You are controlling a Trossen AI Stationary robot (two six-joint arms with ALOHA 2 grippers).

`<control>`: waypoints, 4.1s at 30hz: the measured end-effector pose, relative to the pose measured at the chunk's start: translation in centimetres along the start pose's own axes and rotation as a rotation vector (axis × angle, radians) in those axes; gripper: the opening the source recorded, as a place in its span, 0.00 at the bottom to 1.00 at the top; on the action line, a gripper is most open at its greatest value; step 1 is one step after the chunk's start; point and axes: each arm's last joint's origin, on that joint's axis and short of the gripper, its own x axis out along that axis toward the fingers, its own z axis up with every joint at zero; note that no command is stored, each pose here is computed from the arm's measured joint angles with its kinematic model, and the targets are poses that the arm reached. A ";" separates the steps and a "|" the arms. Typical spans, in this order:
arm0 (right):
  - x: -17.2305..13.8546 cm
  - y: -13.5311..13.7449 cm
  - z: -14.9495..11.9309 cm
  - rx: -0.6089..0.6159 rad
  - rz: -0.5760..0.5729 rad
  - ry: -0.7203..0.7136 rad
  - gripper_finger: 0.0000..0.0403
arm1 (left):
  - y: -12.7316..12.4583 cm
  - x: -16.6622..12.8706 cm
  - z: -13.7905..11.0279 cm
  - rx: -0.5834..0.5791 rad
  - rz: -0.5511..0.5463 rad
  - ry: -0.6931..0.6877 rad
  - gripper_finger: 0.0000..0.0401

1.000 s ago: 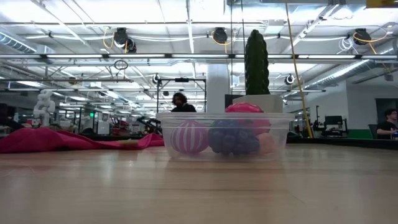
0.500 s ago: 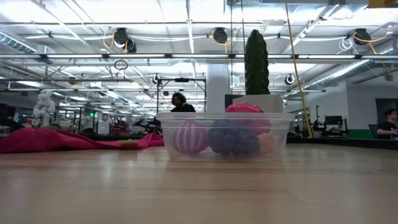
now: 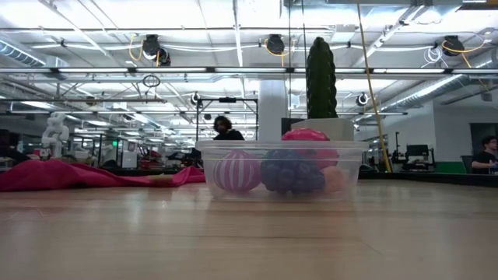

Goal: Pick and placing Produce into tupperware
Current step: Put the red strawberry into the transparent bin

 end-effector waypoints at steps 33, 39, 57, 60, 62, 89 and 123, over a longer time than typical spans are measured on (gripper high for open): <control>0.6 0.2 -1.0 -0.007 -0.005 0.044 0.49 | 0.0 0.0 0.0 0.000 0.000 0.000 0.63; 1.0 0.4 -1.1 -0.008 -0.022 0.051 0.49 | 0.0 0.0 0.0 0.000 0.000 0.000 0.63; 1.1 0.3 -1.0 -0.020 -0.024 0.050 0.35 | 0.0 0.0 0.0 -0.002 -0.004 0.001 0.63; 1.1 0.4 -1.0 -0.020 -0.023 0.050 0.33 | 0.0 0.0 0.0 -0.002 -0.005 0.001 0.63; 1.1 0.4 -1.0 -0.024 -0.021 0.043 0.33 | 0.0 0.0 0.0 -0.002 -0.005 0.001 0.63; -0.4 2.1 7.3 -0.253 0.239 -0.114 0.34 | -0.1 0.0 0.0 -0.006 -0.006 0.001 0.63; -16.8 9.2 20.4 -0.877 0.160 -0.535 0.35 | 0.0 0.0 -0.1 -0.028 0.007 0.058 0.63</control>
